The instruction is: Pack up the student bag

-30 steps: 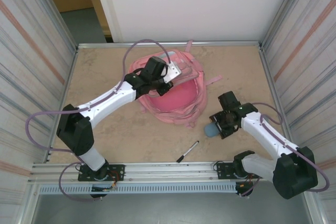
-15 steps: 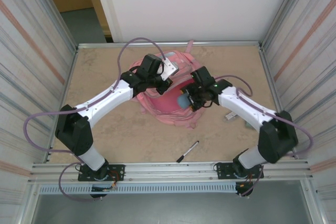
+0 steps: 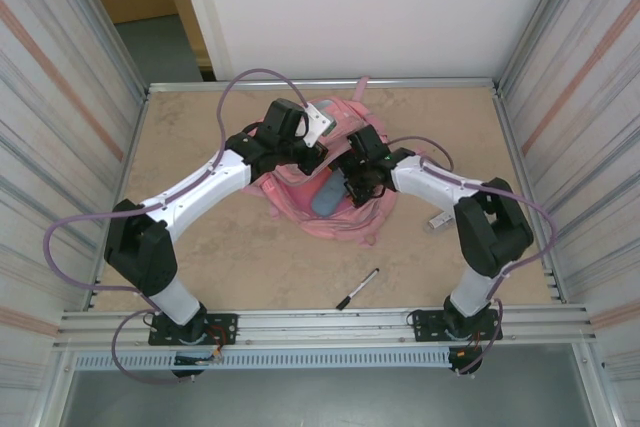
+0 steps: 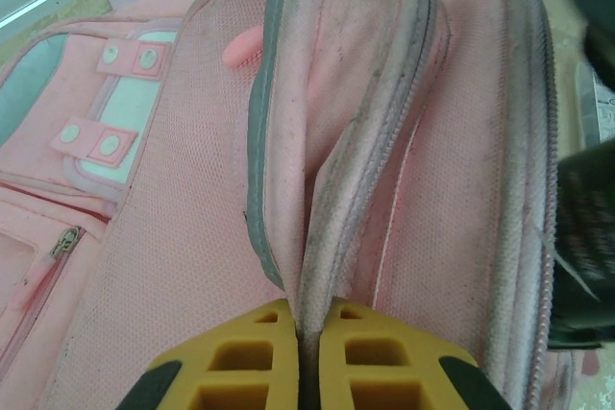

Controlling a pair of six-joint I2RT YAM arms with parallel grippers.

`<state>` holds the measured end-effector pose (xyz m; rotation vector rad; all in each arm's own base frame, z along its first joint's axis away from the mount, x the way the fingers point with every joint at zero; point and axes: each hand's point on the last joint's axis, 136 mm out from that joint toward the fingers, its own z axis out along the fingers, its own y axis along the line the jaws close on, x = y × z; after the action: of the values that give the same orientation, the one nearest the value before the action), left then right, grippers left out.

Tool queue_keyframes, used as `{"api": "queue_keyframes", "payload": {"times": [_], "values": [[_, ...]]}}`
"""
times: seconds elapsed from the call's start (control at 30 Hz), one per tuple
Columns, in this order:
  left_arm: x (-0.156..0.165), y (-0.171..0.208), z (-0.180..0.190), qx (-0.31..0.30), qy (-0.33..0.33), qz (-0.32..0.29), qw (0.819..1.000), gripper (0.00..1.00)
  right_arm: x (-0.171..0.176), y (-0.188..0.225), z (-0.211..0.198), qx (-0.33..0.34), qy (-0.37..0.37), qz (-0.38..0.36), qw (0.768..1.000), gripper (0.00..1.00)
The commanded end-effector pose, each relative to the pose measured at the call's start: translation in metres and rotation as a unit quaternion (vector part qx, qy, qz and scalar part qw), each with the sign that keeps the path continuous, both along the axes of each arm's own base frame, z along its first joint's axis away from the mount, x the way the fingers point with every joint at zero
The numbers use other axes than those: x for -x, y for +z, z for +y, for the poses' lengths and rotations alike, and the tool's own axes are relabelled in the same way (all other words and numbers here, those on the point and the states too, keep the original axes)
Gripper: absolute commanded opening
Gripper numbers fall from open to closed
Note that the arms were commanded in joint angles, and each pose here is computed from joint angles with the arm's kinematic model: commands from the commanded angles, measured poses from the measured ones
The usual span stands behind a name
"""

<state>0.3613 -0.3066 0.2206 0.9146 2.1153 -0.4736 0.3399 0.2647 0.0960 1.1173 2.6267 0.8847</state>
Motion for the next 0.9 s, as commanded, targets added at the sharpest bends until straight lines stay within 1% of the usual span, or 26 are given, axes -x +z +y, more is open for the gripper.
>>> {"api": "queue_keyframes", "payload": {"times": [0.0,0.07,0.1,0.17,0.23,0.3,0.4,0.5,0.57,0.63,0.8,0.87], "values": [[-0.006,0.067,-0.010,0.080,0.000,-0.062,0.995,0.00,0.021,0.021,-0.003,-0.029,0.031,-0.009,0.999,0.87],[-0.006,0.070,-0.009,0.083,0.002,-0.063,0.995,0.00,0.031,0.030,0.005,-0.066,0.042,-0.014,0.997,0.88],[-0.005,0.072,-0.008,0.084,0.003,-0.064,0.994,0.00,0.035,0.031,0.009,-0.072,0.046,-0.012,0.996,0.88],[-0.005,0.076,-0.007,0.087,0.007,-0.066,0.994,0.00,0.038,0.028,0.015,-0.070,0.056,-0.013,0.996,0.88],[-0.003,0.077,-0.006,0.089,0.006,-0.066,0.994,0.00,0.039,0.015,0.021,-0.064,0.068,-0.006,0.996,0.91],[0.000,0.080,-0.005,0.094,0.010,-0.060,0.994,0.00,0.030,0.006,0.030,-0.071,0.092,-0.028,0.993,0.93],[0.005,0.086,-0.005,0.089,0.013,-0.067,0.994,0.00,0.025,-0.009,0.026,-0.044,0.091,-0.028,0.994,0.93],[0.014,0.093,-0.010,0.078,-0.001,-0.088,0.993,0.00,0.026,-0.018,0.020,-0.017,0.090,-0.023,0.996,0.93],[0.020,0.096,-0.015,0.075,-0.012,-0.101,0.992,0.00,0.022,-0.021,0.021,-0.020,0.087,-0.021,0.996,0.89],[0.024,0.099,-0.021,0.076,-0.022,-0.115,0.990,0.00,0.018,-0.023,0.026,-0.027,0.085,-0.020,0.996,0.83],[0.031,0.112,-0.027,0.087,-0.033,-0.126,0.988,0.00,0.005,-0.019,0.041,-0.055,0.076,-0.027,0.995,0.76],[0.033,0.115,-0.027,0.089,-0.035,-0.130,0.987,0.00,0.002,-0.018,0.041,-0.052,0.073,-0.028,0.996,0.68]]}}
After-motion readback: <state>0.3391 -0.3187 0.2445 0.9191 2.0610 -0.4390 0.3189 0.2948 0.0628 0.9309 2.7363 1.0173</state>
